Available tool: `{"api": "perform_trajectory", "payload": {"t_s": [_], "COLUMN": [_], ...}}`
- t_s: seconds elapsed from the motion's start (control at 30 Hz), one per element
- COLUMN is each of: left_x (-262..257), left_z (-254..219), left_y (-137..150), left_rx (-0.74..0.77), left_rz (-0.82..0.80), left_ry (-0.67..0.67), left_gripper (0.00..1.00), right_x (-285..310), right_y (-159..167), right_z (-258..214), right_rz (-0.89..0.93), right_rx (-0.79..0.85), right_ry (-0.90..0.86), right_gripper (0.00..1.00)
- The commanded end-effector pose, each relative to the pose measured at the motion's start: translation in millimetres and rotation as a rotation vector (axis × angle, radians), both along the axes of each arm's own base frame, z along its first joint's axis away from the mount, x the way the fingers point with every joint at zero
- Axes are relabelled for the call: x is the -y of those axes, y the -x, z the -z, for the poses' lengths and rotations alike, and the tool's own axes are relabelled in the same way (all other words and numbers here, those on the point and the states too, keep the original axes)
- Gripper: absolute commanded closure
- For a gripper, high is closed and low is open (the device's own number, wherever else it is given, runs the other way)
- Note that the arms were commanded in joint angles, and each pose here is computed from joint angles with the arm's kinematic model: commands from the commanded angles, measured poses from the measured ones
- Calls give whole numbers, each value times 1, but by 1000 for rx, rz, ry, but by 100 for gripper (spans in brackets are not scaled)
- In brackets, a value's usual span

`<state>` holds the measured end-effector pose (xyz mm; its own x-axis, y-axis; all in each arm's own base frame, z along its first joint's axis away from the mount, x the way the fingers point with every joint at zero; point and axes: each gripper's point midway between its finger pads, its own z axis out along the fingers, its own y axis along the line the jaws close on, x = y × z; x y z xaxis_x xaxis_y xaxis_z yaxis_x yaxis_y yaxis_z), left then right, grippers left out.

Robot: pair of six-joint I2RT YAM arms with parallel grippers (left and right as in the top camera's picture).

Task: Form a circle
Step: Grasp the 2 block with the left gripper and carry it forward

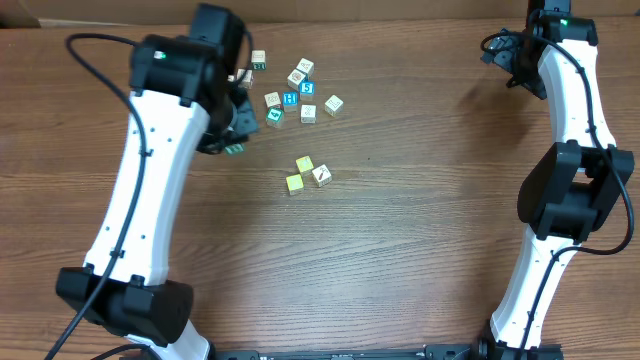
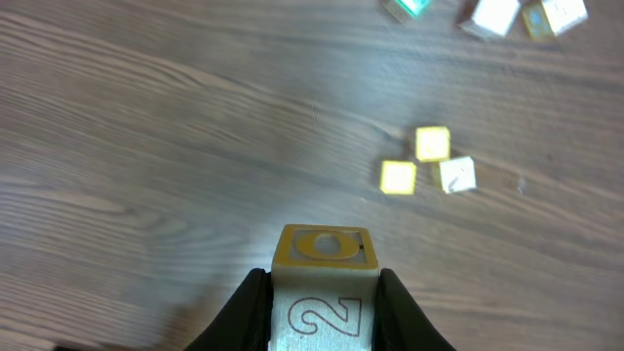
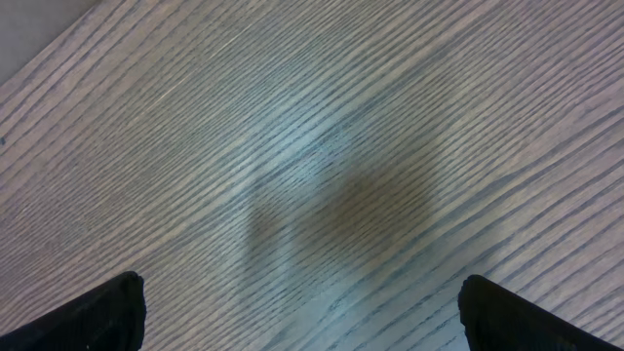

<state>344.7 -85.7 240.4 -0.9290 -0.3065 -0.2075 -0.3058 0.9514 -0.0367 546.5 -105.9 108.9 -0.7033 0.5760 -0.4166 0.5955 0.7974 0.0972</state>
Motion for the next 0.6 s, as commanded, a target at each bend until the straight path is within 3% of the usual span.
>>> {"api": "perform_trajectory", "payload": {"t_s": [0.0, 0.57], "left_x": [26, 125], "left_z": [6, 141], "left_y": [13, 37], "left_rx": [-11, 38], "left_rz": [-29, -11], "left_ry": [0, 9], "left_gripper": [87, 91], "right_x": [0, 0], "right_y": [-3, -3], "right_z": [-18, -18], "right_rz": [1, 1], "right_rx": [38, 38], "right_ry": [13, 13], "right_gripper": [0, 0]}}
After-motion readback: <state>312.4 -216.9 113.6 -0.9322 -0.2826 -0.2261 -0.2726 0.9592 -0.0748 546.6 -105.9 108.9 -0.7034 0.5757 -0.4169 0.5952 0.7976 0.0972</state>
